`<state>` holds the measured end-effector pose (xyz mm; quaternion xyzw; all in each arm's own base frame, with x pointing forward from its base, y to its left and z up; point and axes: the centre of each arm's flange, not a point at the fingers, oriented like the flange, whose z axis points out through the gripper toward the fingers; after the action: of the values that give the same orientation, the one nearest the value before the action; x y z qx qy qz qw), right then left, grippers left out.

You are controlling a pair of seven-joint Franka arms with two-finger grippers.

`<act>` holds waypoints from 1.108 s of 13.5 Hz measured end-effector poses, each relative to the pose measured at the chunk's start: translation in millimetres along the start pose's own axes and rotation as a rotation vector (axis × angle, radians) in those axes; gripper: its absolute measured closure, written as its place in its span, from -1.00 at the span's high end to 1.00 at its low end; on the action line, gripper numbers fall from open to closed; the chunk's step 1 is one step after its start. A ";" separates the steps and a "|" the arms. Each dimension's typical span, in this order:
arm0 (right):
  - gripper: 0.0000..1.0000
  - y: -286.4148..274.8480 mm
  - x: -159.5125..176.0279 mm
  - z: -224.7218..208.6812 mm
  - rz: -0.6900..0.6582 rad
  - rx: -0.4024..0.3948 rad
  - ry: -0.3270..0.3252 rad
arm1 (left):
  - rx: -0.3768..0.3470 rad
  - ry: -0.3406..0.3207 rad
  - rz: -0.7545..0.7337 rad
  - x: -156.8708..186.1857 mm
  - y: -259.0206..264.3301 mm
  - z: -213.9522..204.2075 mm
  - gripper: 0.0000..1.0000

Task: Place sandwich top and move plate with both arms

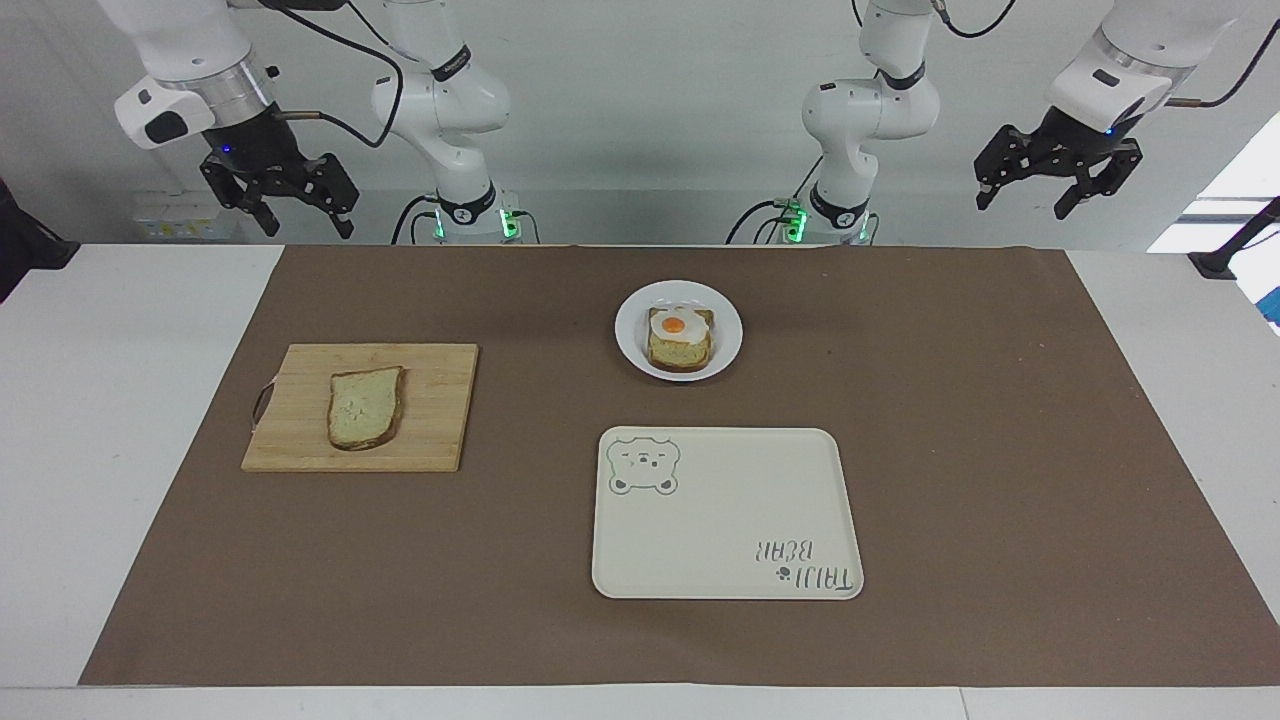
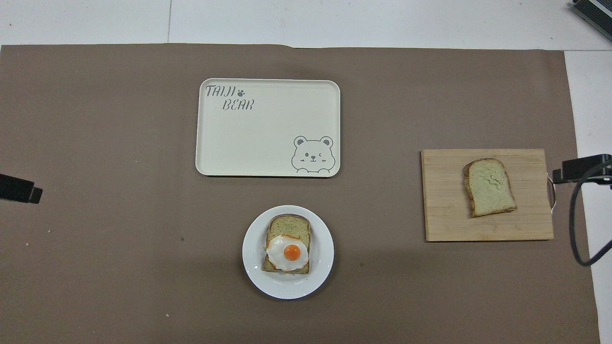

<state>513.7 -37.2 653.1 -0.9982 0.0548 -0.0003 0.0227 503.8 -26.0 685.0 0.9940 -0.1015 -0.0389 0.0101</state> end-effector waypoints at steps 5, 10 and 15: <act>1.00 2.3 0.1 -0.1 -0.019 0.000 0.000 | 0.000 0.001 0.000 -0.7 0.4 -0.6 1.00; 1.00 2.2 0.1 -0.1 -0.022 0.000 0.000 | 0.000 -0.001 0.001 -1.0 0.8 0.1 1.00; 1.00 2.2 0.1 -0.1 -0.022 0.000 0.000 | 0.000 -0.003 0.002 -1.5 1.5 0.9 1.00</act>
<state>513.5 -39.5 653.1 -0.9988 0.0436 -0.0006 0.0228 502.0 -27.2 684.2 0.9939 -0.1026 -0.0405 0.0100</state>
